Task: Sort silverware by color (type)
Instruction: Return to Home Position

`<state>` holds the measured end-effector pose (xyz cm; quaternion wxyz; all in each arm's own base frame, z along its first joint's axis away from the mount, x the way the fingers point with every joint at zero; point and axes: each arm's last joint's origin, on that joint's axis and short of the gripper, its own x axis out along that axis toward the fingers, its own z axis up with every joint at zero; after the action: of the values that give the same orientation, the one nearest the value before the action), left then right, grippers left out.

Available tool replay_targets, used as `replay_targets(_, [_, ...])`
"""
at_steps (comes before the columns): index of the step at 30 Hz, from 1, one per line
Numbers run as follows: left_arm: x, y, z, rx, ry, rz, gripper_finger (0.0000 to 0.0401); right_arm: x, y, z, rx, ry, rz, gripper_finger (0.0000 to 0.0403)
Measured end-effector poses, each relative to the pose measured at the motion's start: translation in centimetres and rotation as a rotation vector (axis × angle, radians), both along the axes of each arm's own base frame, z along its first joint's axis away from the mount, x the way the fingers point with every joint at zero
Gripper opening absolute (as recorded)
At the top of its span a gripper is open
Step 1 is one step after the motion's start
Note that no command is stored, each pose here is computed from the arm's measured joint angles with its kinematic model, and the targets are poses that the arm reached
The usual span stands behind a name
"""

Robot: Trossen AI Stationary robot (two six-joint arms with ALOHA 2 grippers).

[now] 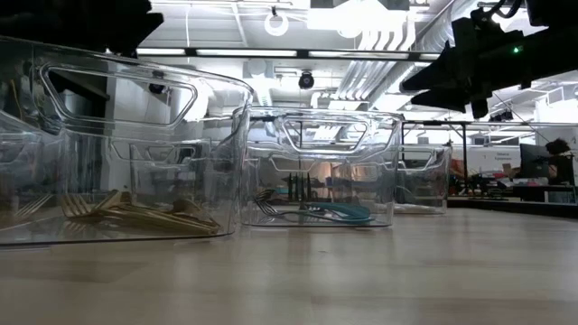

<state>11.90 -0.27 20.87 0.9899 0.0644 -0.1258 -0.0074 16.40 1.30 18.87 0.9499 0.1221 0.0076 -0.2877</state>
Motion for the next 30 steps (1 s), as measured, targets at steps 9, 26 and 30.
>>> replay_targets(9, [-1.1,0.2,-0.7,0.025,-0.004,0.052,0.0144,0.0,0.0,-0.2,-0.004,0.020,0.000,0.0220])
replay_targets(26, [-2.3,0.2,-2.9,-0.008,0.127,0.043,0.0141,-0.1,0.0,0.3,-0.063,0.018,0.012,0.0220])
replay_targets(30, [-2.2,0.3,-3.4,-0.018,0.165,0.068,0.0129,-0.4,0.0,0.8,-0.076,-0.002,0.053,0.0220])
